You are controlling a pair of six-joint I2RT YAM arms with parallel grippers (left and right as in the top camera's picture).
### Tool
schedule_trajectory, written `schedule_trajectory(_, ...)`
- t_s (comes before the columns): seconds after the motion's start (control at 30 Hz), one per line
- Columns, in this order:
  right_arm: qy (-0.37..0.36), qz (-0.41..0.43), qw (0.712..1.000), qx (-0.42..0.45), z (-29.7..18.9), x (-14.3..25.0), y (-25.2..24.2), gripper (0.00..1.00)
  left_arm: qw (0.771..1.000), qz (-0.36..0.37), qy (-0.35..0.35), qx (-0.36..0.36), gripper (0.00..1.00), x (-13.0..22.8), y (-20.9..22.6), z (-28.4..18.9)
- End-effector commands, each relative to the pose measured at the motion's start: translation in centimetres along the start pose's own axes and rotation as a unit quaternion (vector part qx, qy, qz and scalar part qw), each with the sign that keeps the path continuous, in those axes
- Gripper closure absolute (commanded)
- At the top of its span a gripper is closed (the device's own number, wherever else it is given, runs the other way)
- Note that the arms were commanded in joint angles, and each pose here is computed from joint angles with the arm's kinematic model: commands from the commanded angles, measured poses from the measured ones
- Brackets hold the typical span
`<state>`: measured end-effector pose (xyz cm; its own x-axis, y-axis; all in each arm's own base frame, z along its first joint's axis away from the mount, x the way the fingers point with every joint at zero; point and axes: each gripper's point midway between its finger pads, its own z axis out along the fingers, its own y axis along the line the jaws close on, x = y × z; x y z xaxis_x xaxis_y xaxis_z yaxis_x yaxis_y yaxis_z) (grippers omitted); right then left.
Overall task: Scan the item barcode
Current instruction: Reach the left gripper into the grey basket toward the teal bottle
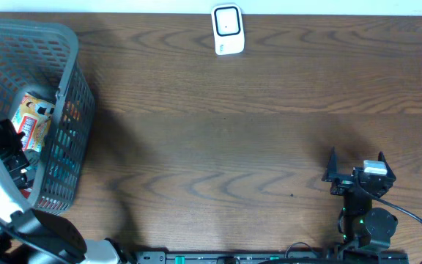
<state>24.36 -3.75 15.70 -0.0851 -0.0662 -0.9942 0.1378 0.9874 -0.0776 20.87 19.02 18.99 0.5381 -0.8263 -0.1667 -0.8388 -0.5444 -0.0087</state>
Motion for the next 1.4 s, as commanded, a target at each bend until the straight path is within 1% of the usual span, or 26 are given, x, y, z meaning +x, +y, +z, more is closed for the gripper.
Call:
schedule_trajectory(0.0,0.0,0.006,1.0,0.0,0.0,0.0,0.0,0.01,0.999,-0.002,-0.008,-0.04,0.02,-0.1,0.1,2.0)
schedule_trajectory(0.17,0.0,0.006,1.0,0.0,0.0,0.0,0.0,0.01,0.997,0.012,0.002,-0.08,0.02,0.6,-0.2,4.0)
schedule_trajectory(0.33,0.0,0.006,1.0,0.0,0.0,0.0,0.0,0.01,0.993,0.039,0.035,-0.108,0.02,1.8,-0.4,5.6)
schedule_trajectory(0.6,0.0,0.006,1.0,0.0,0.0,0.0,0.0,0.01,0.991,0.043,0.048,-0.12,0.01,2.3,-0.1,6.0)
schedule_trajectory(0.73,0.0,0.006,1.0,0.0,0.0,0.0,0.0,0.01,0.99,0.046,0.048,-0.122,0.11,2.4,-0.1,6.1)
schedule_trajectory(0.8,0.0,0.006,1.0,0.0,0.0,0.0,0.0,0.01,0.99,0.051,0.049,-0.124,0.13,2.5,0.1,6.2)
schedule_trajectory(1.13,0.0,0.006,1.0,0.0,0.0,0.0,0.0,0.01,0.988,0.061,0.054,-0.131,0.14,2.9,0.5,7.3)
schedule_trajectory(1.17,0.0,0.006,1.0,0.0,0.0,0.0,0.0,0.01,0.988,0.061,0.054,-0.132,0.21,2.9,0.6,7.6)
schedule_trajectory(1.27,0.0,0.006,1.0,0.0,0.0,0.0,0.0,0.01,0.988,0.062,0.054,-0.134,0.33,2.9,0.7,7.7)
schedule_trajectory(1.37,0.0,0.006,1.0,0.0,0.0,0.0,0.0,0.01,0.987,0.073,0.056,-0.134,0.51,2.9,0.7,7.7)
